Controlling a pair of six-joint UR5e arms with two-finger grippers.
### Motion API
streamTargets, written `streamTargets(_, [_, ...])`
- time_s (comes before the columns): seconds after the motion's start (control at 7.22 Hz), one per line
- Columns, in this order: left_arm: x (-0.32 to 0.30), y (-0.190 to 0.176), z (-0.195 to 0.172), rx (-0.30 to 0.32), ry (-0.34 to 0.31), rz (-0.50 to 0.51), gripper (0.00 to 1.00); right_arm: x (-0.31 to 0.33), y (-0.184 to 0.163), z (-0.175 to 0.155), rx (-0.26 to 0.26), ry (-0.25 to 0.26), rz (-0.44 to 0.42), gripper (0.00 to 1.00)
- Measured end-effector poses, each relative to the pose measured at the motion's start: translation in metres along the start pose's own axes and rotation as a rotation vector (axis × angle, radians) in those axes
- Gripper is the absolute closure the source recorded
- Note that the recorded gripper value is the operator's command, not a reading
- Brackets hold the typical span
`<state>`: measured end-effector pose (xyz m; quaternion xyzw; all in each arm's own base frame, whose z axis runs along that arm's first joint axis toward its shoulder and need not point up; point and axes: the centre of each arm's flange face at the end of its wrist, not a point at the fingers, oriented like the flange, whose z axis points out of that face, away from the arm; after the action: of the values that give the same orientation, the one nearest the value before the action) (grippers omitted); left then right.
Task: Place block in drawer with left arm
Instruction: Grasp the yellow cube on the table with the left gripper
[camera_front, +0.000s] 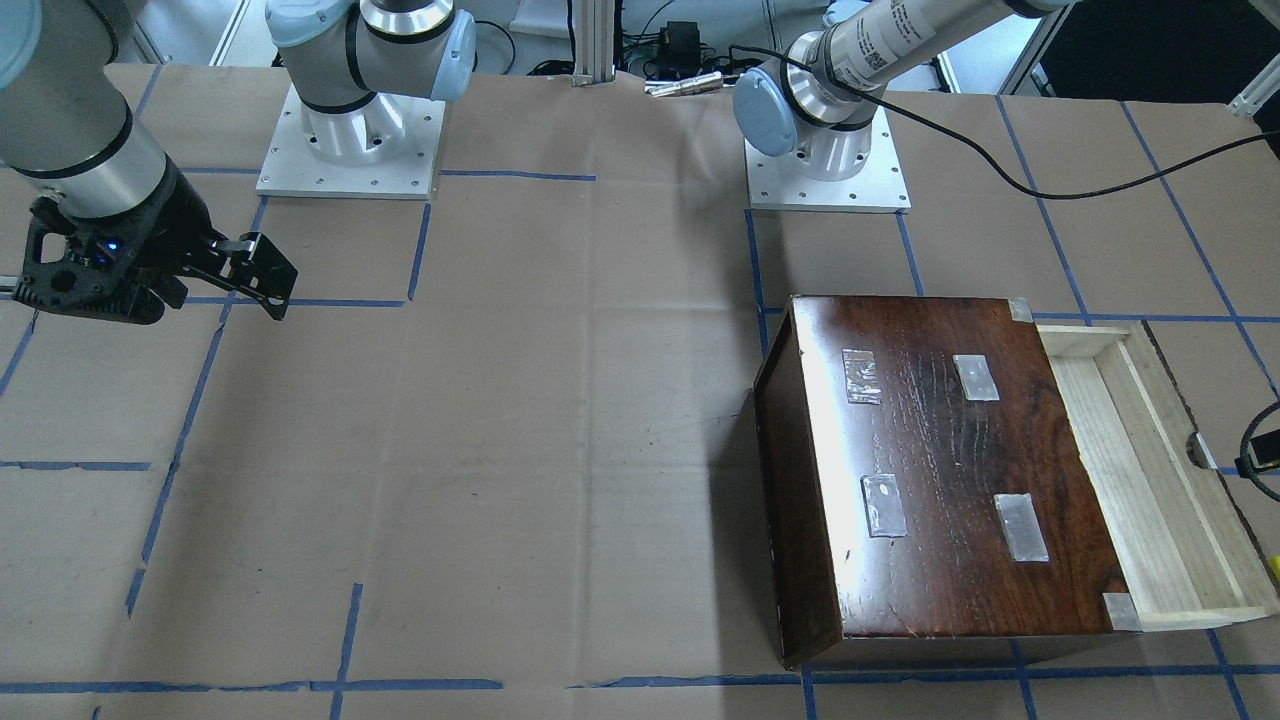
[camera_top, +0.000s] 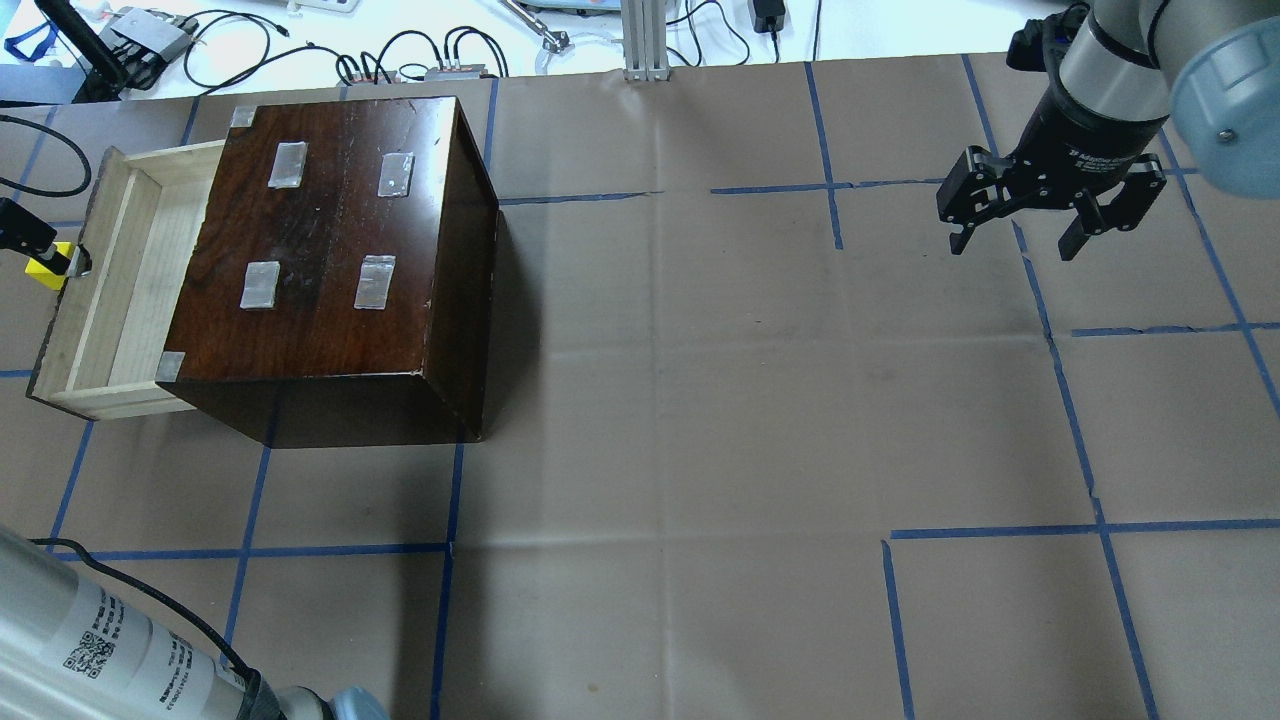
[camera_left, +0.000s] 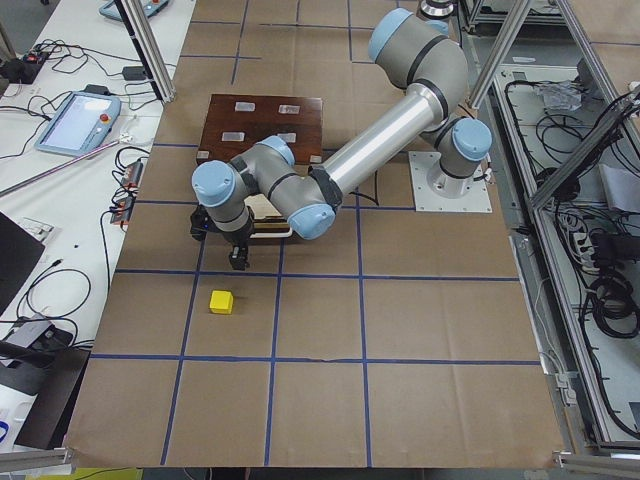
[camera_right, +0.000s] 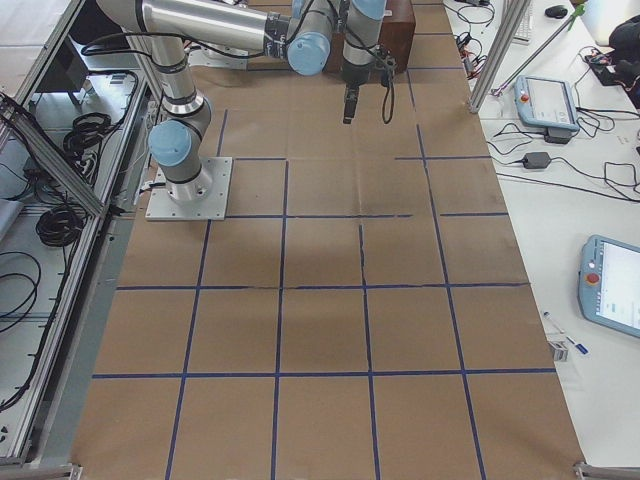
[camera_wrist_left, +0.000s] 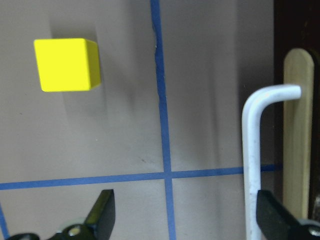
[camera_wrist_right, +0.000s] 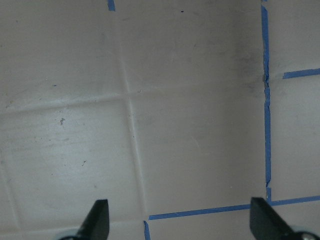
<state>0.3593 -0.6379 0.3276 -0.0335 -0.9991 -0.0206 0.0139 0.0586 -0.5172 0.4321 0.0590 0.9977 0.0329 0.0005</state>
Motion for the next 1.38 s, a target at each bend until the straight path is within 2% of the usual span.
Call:
streamTargets(0.14, [-0.014,-0.014,0.005,0.008,-0.013,0.0,0.02,0.0,0.0,0.0,0.0,0.0,0.0,0.0])
streamTargets(0.55, [-0.066,-0.059,0.062,0.042,-0.056,-0.01,0.02,0.0,0.0,0.0,0.0,0.0,0.001,0.0])
streamTargets(0.83, [-0.078,-0.069,0.096,0.051,-0.065,-0.015,0.02,0.0,0.0,0.0,0.0,0.0,0.001,0.0])
streamTargets(1.11, [-0.083,-0.073,0.128,0.031,-0.046,-0.014,0.03,0.0,0.0,0.0,0.0,0.0,0.001,0.0])
streamTargets(1.25, [-0.084,-0.074,0.138,0.024,-0.04,-0.015,0.36,0.0,0.0,0.0,0.0,0.0,0.001,0.0])
streamTargets(1.38, [-0.085,-0.074,0.142,0.019,-0.038,-0.014,0.78,0.0,0.0,0.0,0.0,0.0,0.001,0.0])
